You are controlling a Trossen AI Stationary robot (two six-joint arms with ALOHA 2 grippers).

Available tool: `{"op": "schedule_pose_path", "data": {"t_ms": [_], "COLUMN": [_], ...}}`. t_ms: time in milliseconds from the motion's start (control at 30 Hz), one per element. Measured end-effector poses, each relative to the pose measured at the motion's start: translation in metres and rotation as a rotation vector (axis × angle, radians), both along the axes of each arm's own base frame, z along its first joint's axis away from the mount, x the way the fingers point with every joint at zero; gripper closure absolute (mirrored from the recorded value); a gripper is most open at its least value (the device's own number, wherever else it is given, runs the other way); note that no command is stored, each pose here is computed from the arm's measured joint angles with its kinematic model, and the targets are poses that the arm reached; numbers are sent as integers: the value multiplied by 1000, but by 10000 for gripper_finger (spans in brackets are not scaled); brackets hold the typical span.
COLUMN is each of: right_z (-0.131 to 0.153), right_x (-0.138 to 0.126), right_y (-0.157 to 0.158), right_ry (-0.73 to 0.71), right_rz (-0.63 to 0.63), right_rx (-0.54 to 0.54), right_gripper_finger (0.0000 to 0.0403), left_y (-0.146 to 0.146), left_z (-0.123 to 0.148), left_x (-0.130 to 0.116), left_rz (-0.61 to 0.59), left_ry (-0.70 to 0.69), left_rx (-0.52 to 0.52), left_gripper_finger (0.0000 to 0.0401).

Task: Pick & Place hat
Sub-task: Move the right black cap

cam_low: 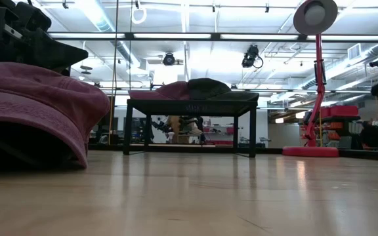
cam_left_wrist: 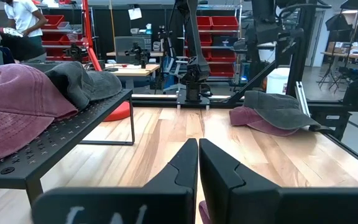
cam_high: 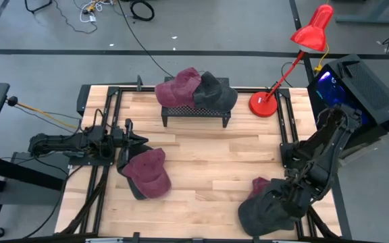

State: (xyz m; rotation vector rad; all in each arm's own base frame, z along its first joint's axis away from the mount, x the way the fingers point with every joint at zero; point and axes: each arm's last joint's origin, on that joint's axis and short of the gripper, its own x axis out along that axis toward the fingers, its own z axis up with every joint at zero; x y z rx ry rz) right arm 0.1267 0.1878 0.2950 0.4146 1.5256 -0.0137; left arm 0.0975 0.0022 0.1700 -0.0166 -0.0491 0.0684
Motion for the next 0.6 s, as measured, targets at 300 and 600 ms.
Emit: {"op": "schedule_pose_path", "data": {"t_ms": [300,600], "right_z": [3,-26], "right_x": [-17,-24], "right_y": [4,13], "right_ry": [29,107], "right_rz": [-12,-1], "right_rx": [-1,81], "right_gripper_finger": [193,192], "left_y": [0,0], "left_z": [0,0], "left_x": [0,0], "left_rz": [0,0], "left_ry": [0,0], "left_rx": [0,0], "left_gripper_finger": [380,380]}}
